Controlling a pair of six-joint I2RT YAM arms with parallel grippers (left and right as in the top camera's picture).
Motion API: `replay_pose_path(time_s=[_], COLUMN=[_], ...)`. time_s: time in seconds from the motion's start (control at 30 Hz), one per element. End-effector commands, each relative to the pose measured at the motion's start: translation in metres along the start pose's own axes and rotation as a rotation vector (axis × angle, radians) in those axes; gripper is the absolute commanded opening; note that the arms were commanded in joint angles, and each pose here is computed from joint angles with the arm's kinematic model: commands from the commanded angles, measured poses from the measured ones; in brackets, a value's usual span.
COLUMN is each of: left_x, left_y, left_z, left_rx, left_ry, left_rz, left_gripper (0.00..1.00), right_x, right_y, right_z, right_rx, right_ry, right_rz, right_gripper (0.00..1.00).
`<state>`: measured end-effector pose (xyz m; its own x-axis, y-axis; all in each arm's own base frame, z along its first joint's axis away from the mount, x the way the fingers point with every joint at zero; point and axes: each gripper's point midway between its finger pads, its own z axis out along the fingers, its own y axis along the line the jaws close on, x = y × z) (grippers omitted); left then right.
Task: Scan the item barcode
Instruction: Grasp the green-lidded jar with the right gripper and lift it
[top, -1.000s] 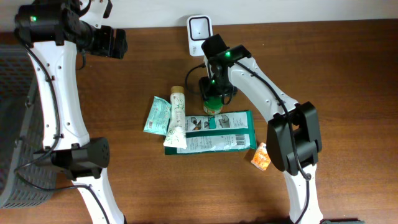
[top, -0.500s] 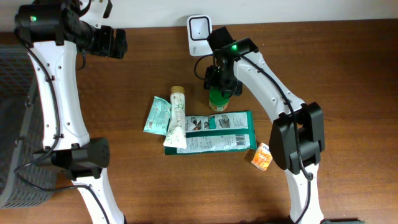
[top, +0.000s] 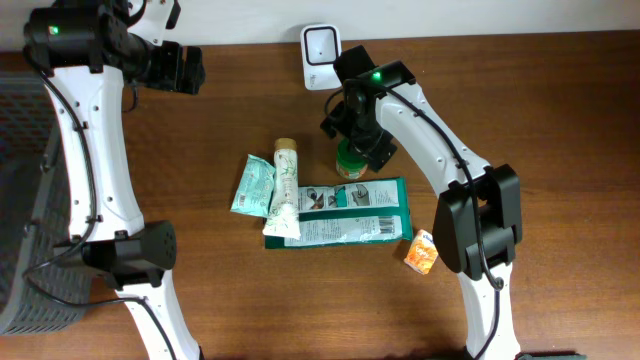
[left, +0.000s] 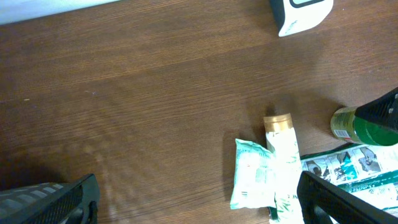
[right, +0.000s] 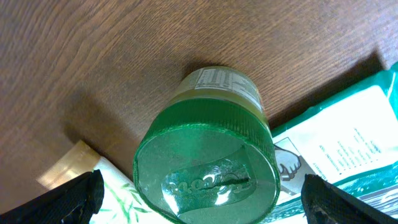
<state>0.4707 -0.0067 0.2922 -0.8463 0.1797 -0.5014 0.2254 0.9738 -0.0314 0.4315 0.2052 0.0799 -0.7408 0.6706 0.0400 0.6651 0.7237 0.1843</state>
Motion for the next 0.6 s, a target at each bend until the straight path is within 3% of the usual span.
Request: replay_pose_path(time_s=[0.0,0.33,0.43,0.57], left_x=[-0.002,-0.002,-0.002,-0.002], left_y=[0.0,0.0,0.0,0.0], left_z=[-0.005,-0.005,-0.005,-0.005], left_rx=[0.001,0.001,0.001,0.001], left_ry=[-0.018,-0.018,-0.018,-0.018], left_rz=[0.018,0.018,0.018,0.018], left_gripper=[0.99,0.99,0.99,0.99], right_x=[-0.01,-0.017,-0.015,-0.013], right_y=[0.001,-0.012,-0.01,-0.011], right_z=[-0.008,0.018,0.019,0.019], right_rx=[-0.003,0.055,0.049,0.059], right_ry=[-0.062,-0.101,-0.083,-0.071], right_rz=[0.079,0.085,0.03,-0.159], right_gripper=[1.0,0.92,0.67,0.68])
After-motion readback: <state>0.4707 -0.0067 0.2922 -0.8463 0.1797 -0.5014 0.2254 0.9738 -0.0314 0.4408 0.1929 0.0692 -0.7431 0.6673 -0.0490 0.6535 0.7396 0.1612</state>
